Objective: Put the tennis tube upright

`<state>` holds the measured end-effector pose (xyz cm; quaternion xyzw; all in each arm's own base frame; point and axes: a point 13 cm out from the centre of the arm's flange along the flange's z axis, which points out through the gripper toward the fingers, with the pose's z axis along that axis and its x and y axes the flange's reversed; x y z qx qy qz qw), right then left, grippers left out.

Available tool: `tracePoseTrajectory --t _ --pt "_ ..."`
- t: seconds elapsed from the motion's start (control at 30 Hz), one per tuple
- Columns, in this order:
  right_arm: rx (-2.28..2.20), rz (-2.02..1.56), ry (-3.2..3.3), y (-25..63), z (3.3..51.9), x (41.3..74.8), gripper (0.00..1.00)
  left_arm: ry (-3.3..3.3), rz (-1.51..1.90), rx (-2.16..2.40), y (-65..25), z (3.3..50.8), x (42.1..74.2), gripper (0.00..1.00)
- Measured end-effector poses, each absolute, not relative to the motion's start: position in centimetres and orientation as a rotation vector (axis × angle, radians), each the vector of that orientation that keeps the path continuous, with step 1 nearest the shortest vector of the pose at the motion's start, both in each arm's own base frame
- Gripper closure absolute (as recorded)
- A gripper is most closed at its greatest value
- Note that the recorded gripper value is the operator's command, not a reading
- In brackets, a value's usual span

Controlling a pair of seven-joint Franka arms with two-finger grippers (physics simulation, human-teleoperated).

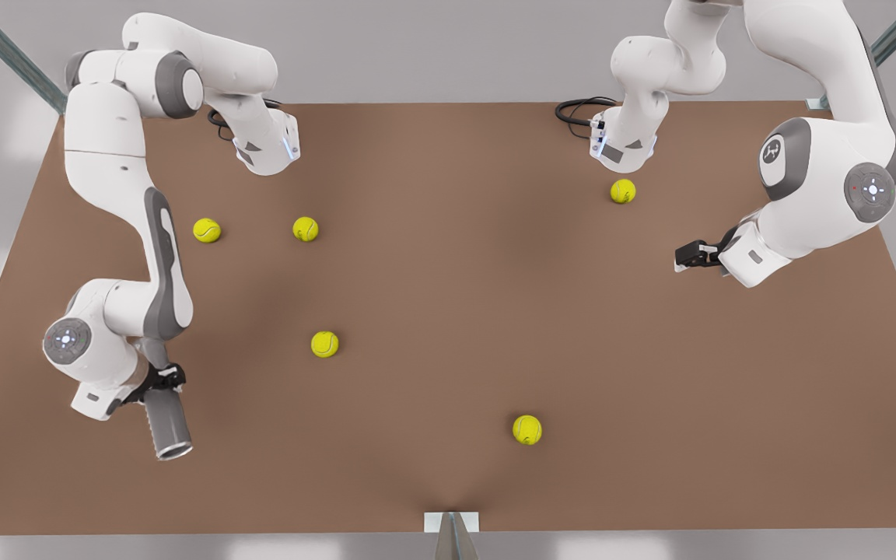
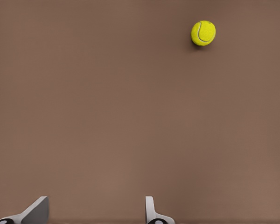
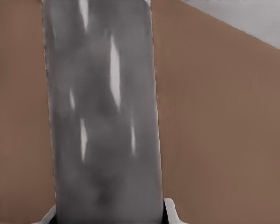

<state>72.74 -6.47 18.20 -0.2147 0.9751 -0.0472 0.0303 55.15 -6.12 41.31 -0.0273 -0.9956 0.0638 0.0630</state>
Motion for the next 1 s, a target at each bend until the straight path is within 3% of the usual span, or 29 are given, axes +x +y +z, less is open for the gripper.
tracePoseTrajectory --t 0.27,0.53,0.8,1.0 --pt "-1.3 0.011 2.751 11.3 24.0 73.4 0.4 -3.001 0.191 -0.051 -5.8 41.1 55.0 0.0" --pt "-1.842 0.061 2.485 22.2 23.3 69.4 0.41 -2.993 0.186 -0.02 -5.8 40.6 55.1 0.0" --pt "-2.106 0.094 2.167 33.0 26.2 66.7 0.4 -2.997 0.188 0.013 -5.6 41.0 54.8 0.0" --pt "-2.259 0.101 2.048 38.3 22.5 63.9 0.4 -2.998 0.187 0.041 -5.5 41.2 54.7 0.0"
